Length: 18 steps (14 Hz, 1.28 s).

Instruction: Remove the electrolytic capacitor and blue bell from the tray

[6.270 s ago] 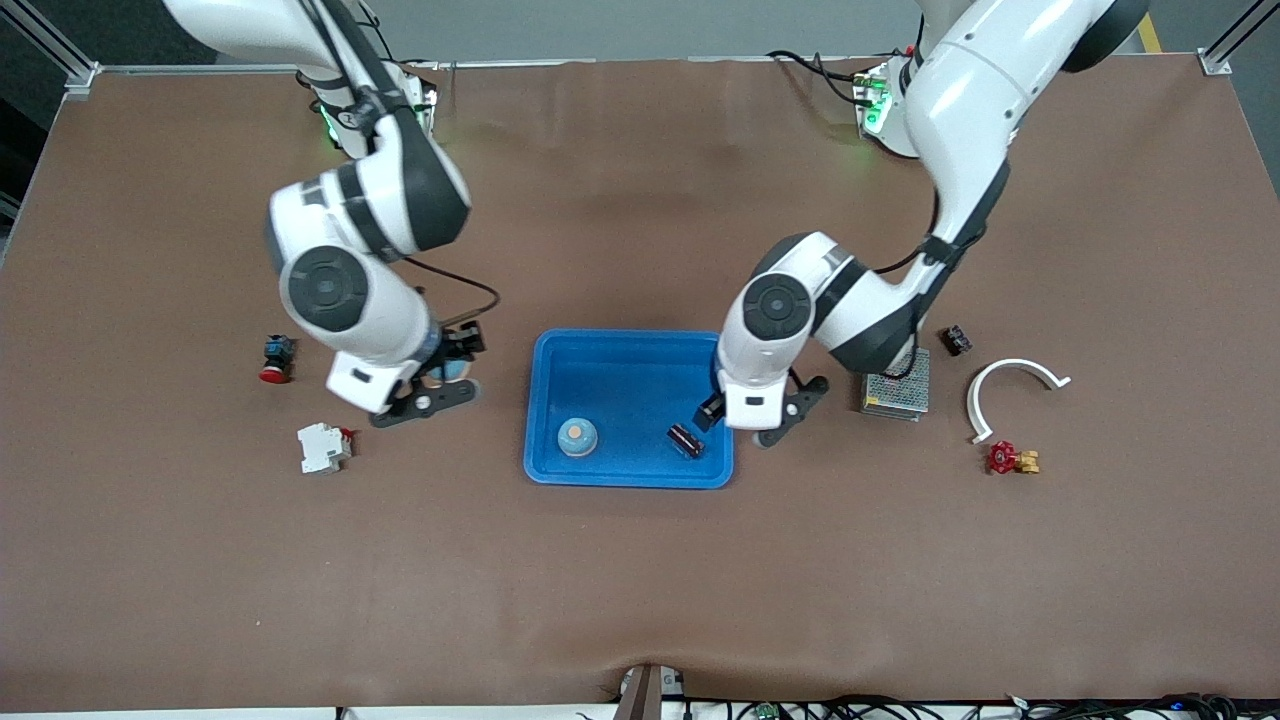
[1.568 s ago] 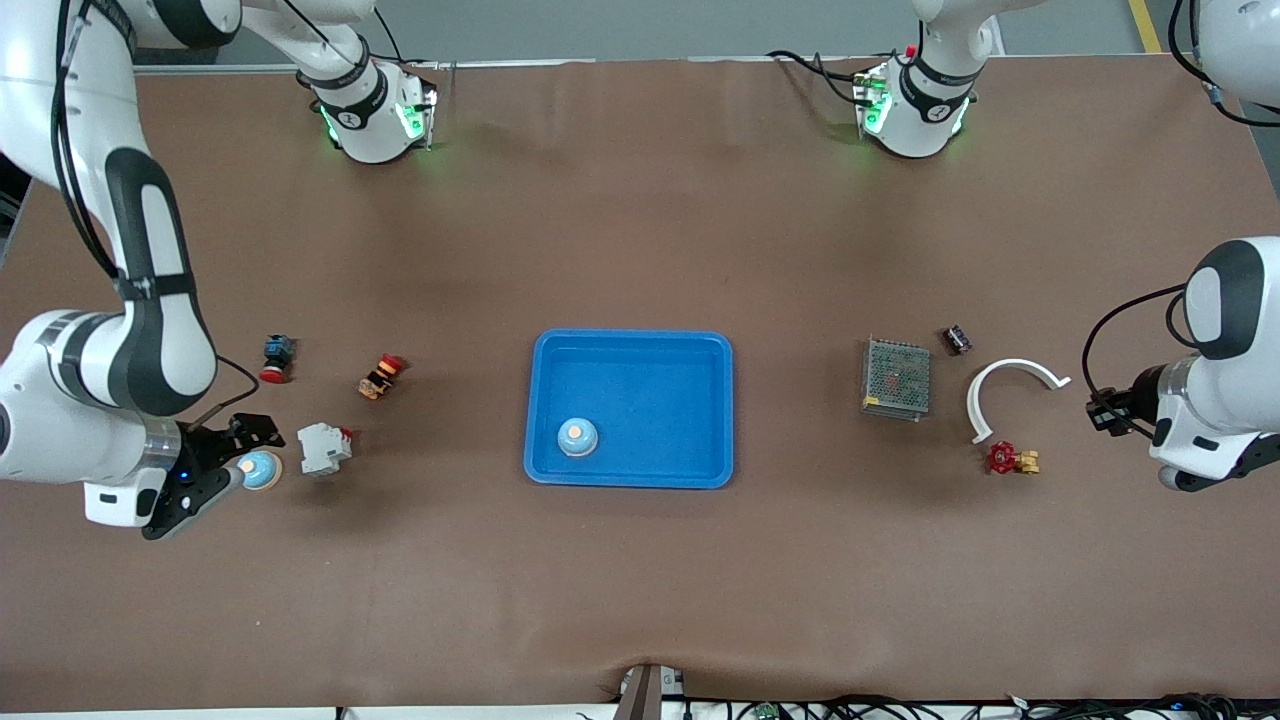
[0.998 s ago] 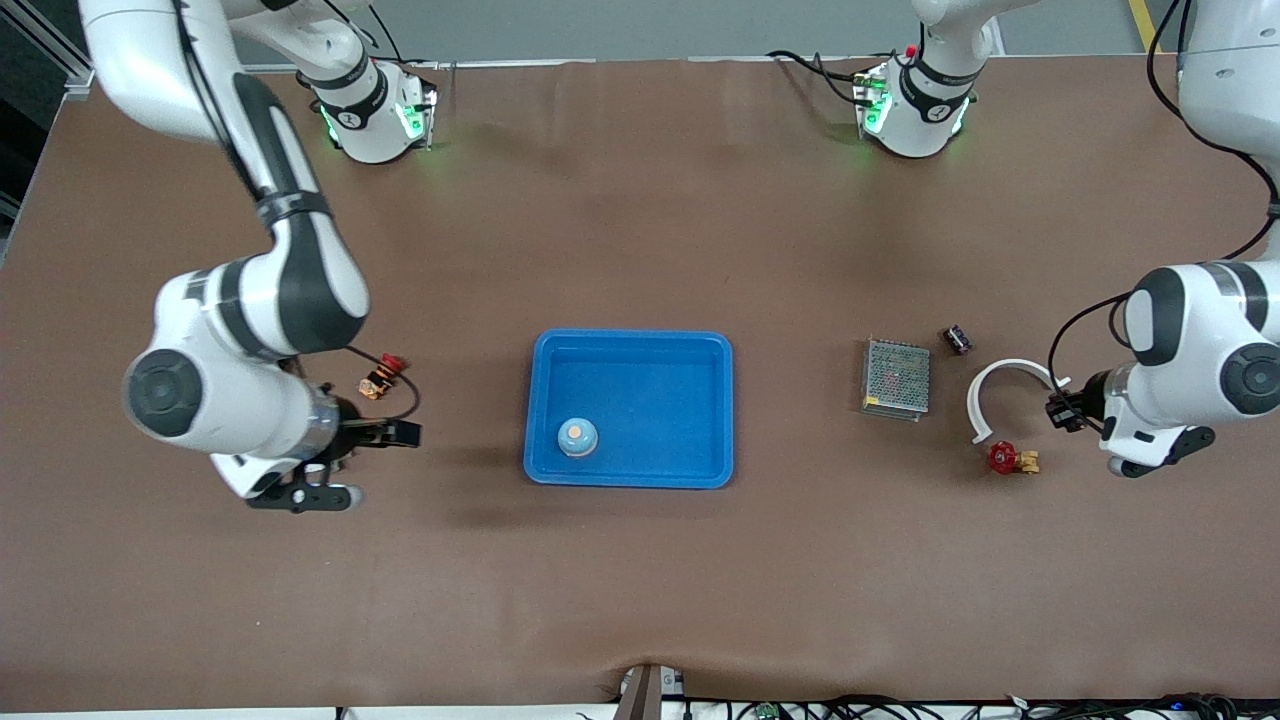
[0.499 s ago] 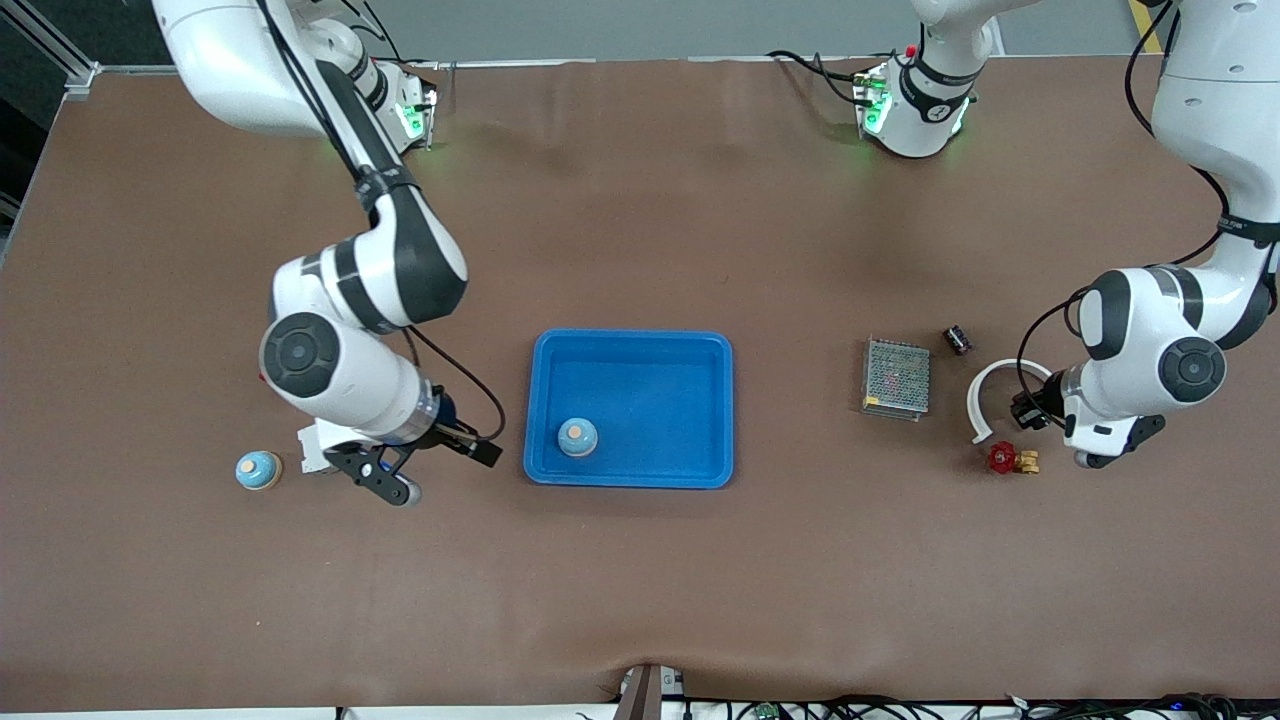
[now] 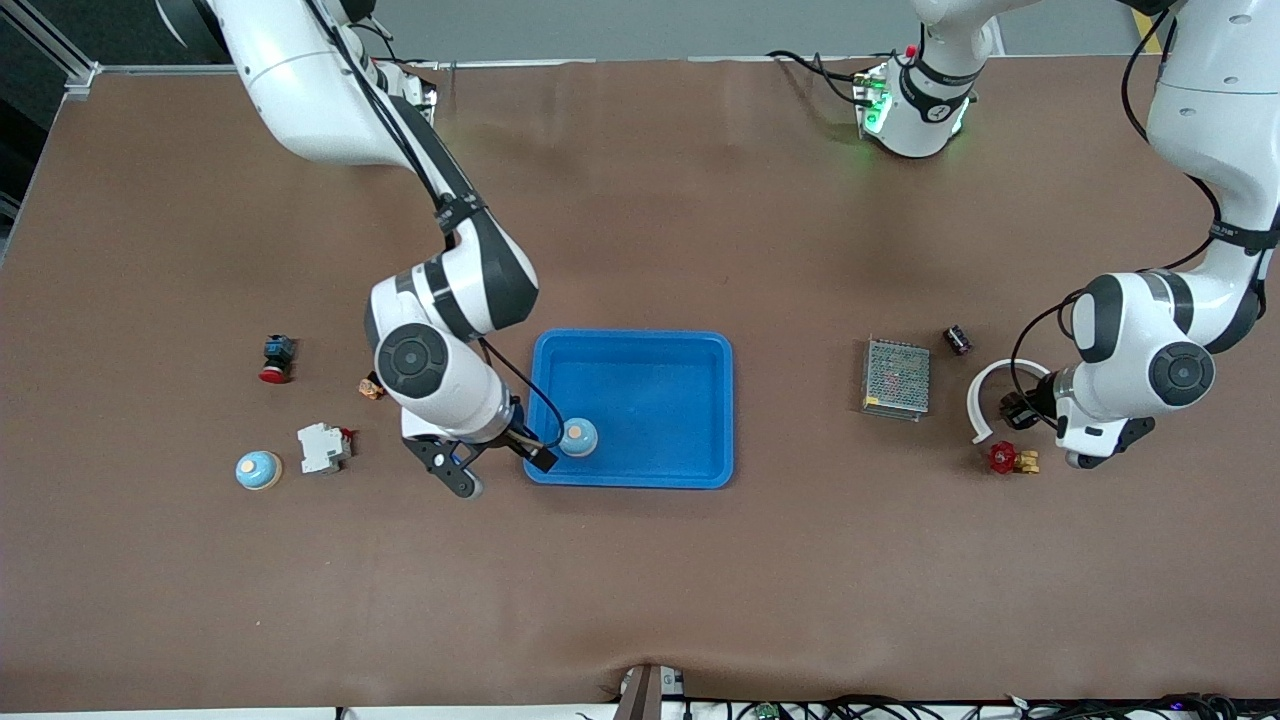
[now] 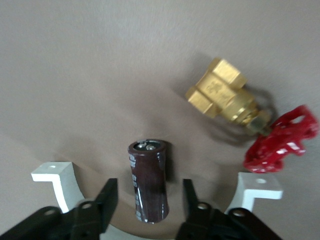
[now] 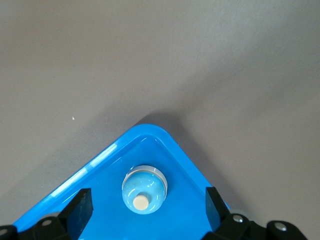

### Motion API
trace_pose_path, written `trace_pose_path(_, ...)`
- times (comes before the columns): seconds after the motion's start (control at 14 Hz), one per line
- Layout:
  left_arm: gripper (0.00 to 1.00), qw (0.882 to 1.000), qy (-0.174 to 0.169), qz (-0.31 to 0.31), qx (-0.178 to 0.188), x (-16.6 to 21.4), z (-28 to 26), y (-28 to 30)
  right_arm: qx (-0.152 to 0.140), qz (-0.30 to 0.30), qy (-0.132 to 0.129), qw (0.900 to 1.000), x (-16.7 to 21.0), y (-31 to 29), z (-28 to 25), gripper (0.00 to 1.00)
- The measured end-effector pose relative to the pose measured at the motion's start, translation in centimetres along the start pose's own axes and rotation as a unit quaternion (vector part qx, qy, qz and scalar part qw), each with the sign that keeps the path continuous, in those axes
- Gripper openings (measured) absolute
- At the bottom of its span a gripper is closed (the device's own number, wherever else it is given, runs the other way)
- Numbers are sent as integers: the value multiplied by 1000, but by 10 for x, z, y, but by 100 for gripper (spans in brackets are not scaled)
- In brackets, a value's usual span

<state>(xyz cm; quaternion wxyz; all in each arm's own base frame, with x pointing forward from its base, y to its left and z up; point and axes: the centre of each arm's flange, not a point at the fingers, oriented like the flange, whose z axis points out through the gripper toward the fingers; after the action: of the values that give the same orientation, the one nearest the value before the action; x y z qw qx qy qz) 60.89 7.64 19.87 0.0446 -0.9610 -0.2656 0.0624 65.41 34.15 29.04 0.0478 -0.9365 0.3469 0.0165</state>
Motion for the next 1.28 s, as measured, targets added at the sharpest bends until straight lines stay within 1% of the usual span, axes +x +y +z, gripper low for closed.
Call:
trace_pose_path(0.07,75,1000,8,0,-3,3,-12,1,2,-1,2,1000,-1,-1,8,100)
trace_pose_path(0.29,100,1000,17,7,1,8,-74,17,5,-5,6,1000,-7,-5,30,100)
trace_pose_path(0.43,100,1000,26,17,-1,9,-130,35,2,-11,5,1000,-15,-8,39,100)
trace_pose_path(0.64,100,998,49,29,-16,7,-195,56,-1,-22,3,1000,-29,-15,50,100)
trace_pose_path(0.78,100,997,60,34,-24,4,-218,63,-4,-25,3,1000,-33,-16,58,100)
trace_pose_path(1.07,100,997,65,47,-24,-1,-240,66,-12,-35,8,999,-38,-18,71,100)
trace_pose_path(1.28,100,993,75,85,-18,-15,-298,60,-15,-37,7,999,-40,-18,77,100)
